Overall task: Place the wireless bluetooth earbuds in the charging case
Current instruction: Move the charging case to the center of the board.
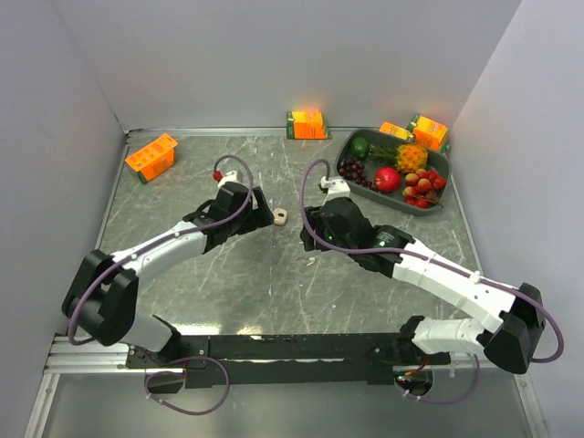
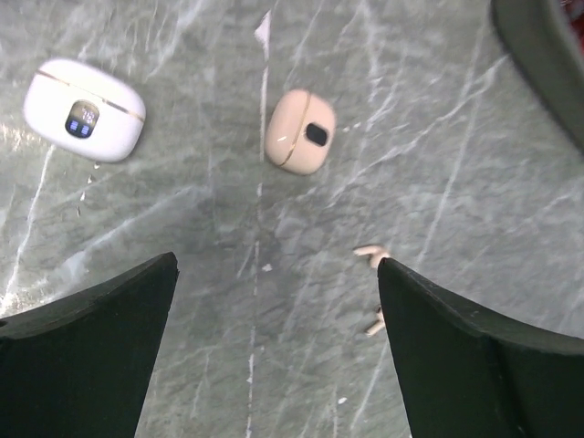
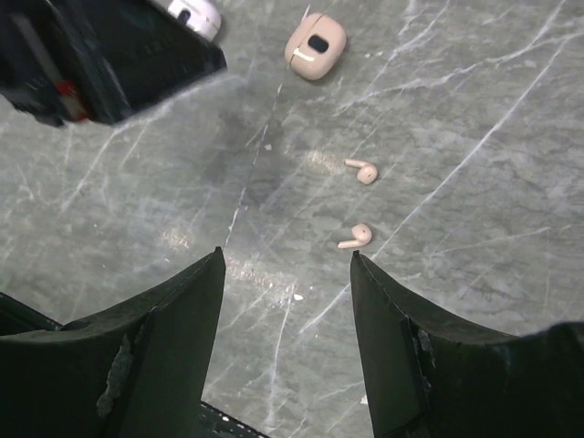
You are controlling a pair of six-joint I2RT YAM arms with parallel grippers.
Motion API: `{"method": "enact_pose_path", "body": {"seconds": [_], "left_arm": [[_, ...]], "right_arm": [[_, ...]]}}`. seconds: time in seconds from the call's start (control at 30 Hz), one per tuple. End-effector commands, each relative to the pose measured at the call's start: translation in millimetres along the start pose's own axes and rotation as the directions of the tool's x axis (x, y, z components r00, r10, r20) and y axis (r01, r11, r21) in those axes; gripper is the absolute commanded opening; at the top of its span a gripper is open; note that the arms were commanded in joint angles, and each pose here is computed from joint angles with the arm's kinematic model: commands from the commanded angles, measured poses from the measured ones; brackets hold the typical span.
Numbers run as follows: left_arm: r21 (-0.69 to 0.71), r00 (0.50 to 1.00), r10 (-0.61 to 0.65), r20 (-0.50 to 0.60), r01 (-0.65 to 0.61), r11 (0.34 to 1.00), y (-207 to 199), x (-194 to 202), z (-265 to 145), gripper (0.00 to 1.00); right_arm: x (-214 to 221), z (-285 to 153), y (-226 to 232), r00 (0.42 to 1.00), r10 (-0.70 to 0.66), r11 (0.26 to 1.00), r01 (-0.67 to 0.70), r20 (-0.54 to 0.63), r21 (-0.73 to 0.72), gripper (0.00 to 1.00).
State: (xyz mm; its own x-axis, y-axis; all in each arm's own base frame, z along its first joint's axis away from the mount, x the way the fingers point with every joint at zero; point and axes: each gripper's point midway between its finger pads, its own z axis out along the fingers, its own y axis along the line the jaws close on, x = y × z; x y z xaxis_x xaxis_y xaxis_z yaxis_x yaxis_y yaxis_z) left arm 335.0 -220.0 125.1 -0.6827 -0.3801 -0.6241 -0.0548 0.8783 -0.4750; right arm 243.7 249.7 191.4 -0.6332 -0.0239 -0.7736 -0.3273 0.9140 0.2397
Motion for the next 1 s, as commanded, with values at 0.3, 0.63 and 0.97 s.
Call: {"method": "enact_pose_path", "body": {"seconds": [0.3,0.63,0.97], "left_arm": [[0.013,1.0,-0.007,0.025,0.007,1.0,14.0,5.9,-35.4,0.99],[0.103,0.995,-0.064,0.079,0.056,0.993,23.7,12.2,-79.5,0.97],[0.028,0.999,0.014,0.046,-0.015,1.0,4.0,-3.3,-23.2,0.97]], "right_arm": [[-4.3,59.4,-6.6,0.995,0.069,0.997,-0.072,-0.072,-0.036,0.67],[-40.3,140.9,-2.1,0.984,0.139,0.99,-0.138,-0.111,0.013,0.67],[-49.2,86.3,-25.4,0.981,0.193,0.98,-0.193,-0.008,0.052,0.66]]}}
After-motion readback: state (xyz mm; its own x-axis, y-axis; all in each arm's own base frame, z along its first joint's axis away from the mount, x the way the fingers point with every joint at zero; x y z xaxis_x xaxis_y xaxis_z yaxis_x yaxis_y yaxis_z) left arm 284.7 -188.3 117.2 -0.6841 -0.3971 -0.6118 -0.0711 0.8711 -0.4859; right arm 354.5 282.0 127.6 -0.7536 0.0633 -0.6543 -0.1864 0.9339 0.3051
